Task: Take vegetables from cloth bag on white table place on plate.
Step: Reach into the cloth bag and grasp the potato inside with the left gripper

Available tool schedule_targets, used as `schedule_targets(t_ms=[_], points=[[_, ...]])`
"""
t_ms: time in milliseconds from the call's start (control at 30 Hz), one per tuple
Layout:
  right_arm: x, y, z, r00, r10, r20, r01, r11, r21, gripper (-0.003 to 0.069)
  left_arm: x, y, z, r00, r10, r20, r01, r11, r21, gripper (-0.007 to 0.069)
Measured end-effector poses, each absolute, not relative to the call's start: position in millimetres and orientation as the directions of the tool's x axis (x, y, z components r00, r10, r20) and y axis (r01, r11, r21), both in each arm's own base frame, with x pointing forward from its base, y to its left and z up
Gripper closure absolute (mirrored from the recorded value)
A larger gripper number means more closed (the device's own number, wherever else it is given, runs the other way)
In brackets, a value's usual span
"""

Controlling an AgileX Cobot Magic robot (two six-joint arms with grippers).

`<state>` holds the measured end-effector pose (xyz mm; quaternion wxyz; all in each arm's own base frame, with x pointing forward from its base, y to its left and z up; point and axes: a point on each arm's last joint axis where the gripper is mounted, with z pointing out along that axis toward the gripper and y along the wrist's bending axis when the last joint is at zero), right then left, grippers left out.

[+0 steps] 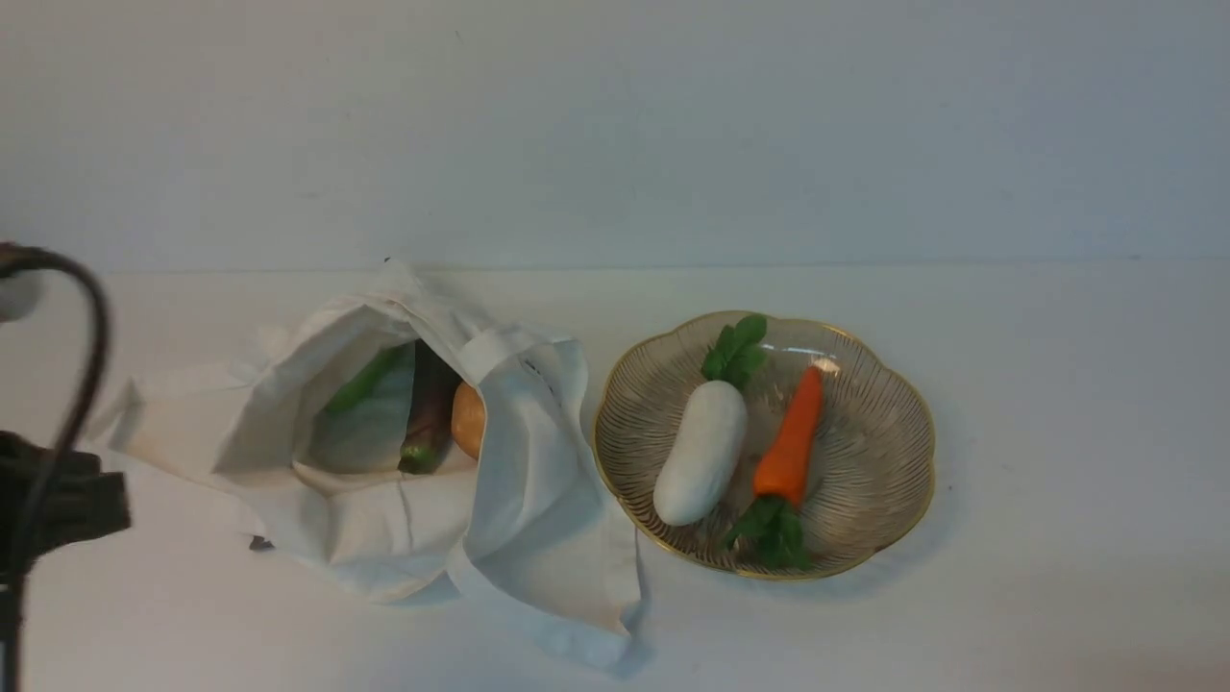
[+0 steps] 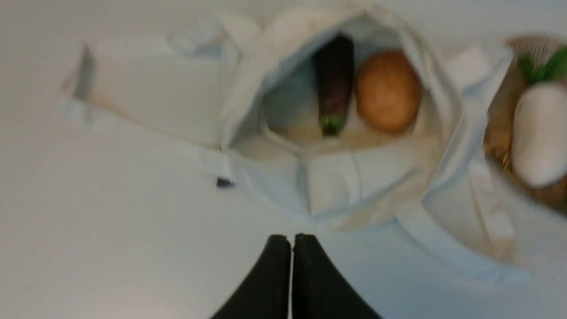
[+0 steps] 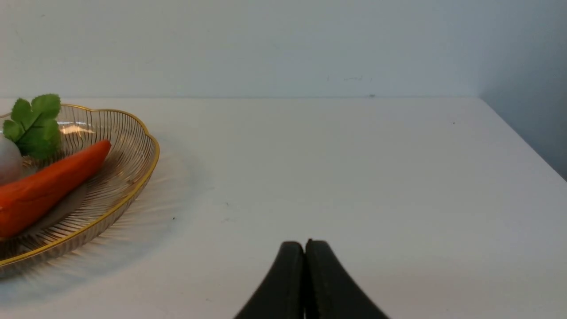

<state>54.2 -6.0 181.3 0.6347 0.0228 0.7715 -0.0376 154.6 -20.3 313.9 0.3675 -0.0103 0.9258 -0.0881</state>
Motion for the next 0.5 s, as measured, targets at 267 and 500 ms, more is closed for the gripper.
schedule_targets(t_ms=[267,500], points=[[54.2,-6.1,181.3,-0.193,-0.013,-0.981,0.083,0.996,-0.03,0.0669,238.0,-49.8,269.4,-0.814,0.227,-0.534,0.361,0.919,-0.16,0.063],[54.2,-6.1,181.3,-0.193,-0.013,-0.981,0.083,0.996,-0.03,0.0669,285.7,-81.9,240.9,-0.72,0.291,-0.629,0.458,0.882,-0.116,0.063]])
